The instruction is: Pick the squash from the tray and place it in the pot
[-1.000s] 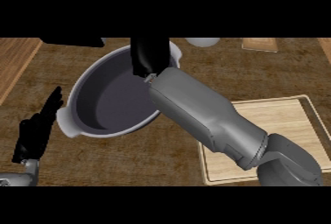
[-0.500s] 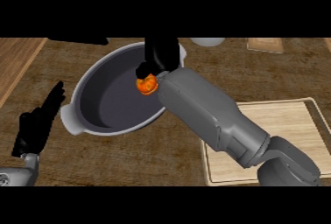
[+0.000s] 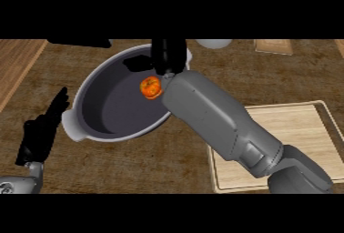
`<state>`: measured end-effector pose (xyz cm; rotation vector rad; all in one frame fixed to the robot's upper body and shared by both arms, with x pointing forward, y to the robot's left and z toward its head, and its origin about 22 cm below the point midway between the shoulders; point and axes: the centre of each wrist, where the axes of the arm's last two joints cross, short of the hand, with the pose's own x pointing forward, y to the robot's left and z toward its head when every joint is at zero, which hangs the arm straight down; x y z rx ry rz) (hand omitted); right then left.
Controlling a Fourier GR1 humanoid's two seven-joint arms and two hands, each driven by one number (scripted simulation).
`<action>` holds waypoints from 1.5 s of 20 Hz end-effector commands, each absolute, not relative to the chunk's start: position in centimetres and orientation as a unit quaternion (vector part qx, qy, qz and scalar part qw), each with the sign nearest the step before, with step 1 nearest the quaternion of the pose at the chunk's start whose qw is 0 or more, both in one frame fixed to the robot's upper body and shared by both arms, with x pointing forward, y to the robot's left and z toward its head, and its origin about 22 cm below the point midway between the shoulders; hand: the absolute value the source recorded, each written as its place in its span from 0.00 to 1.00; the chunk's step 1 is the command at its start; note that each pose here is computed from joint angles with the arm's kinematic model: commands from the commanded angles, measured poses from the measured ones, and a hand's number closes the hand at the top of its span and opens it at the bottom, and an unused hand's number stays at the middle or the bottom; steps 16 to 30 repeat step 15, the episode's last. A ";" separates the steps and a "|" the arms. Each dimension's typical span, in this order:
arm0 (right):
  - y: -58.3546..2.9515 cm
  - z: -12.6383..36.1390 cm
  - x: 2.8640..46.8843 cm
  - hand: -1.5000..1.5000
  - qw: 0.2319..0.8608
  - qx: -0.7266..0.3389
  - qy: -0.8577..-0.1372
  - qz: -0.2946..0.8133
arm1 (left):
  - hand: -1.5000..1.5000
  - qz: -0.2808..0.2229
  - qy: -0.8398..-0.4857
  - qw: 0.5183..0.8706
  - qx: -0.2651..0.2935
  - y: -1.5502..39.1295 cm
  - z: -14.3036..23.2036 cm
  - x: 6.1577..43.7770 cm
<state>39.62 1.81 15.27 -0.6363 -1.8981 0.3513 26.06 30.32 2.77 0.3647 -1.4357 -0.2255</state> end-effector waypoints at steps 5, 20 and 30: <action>1.8 15.7 38.4 0.00 0.563 -0.156 -0.807 0.092 | 0.50 -0.089 -0.638 0.743 0.182 31.9 2.4 25.3; -2.5 10.9 35.7 0.00 0.570 -0.089 -0.814 0.068 | 0.50 -0.064 -0.631 0.746 0.201 33.8 1.2 23.4; -2.5 10.9 35.7 0.00 0.570 -0.089 -0.814 0.068 | 0.50 -0.064 -0.631 0.746 0.201 33.8 1.2 23.4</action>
